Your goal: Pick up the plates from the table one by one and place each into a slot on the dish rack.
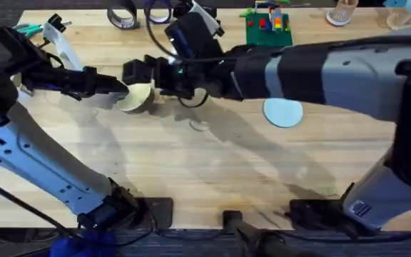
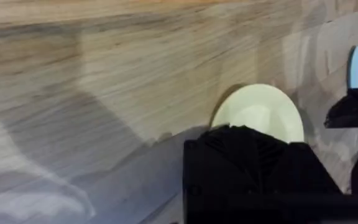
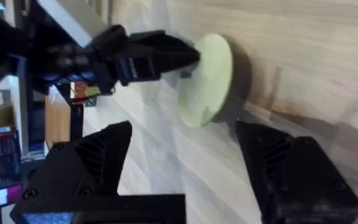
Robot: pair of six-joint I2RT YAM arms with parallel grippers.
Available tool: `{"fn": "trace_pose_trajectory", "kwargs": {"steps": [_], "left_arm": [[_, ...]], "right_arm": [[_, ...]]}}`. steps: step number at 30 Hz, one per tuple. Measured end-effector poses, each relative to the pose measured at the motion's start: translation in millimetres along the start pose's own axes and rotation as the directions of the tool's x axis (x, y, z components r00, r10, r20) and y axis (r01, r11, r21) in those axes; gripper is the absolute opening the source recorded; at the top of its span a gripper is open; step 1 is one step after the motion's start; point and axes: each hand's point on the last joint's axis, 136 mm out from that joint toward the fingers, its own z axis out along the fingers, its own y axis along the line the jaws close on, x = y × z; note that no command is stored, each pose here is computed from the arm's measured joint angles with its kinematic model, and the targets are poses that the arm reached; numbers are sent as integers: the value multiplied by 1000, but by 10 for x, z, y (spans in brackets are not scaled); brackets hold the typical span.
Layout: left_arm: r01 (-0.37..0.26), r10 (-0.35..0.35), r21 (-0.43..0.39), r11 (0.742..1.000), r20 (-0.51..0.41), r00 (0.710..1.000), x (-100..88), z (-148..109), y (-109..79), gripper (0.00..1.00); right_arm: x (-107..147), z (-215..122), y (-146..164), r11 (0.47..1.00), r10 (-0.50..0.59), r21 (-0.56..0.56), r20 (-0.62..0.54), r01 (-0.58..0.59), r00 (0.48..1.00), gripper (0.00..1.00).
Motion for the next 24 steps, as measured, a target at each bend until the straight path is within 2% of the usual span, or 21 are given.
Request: {"fn": "trace_pose_trajectory", "kwargs": {"steps": [5,14,24], "left_arm": [[5,-5,-1,1000,3,1000,6,-14,10,38],[21,-20,-7,1000,16,1000,29,-80,58,38],[17,-17,-7,1000,16,1000,30,-79,56,38]], "right_arm": [[2,89,180,999,-30,-28,70,32,997,995],[128,327,-140,997,61,47,63,-64,996,995],[-29,374,-151,996,82,34,148,-88,986,995]]}}
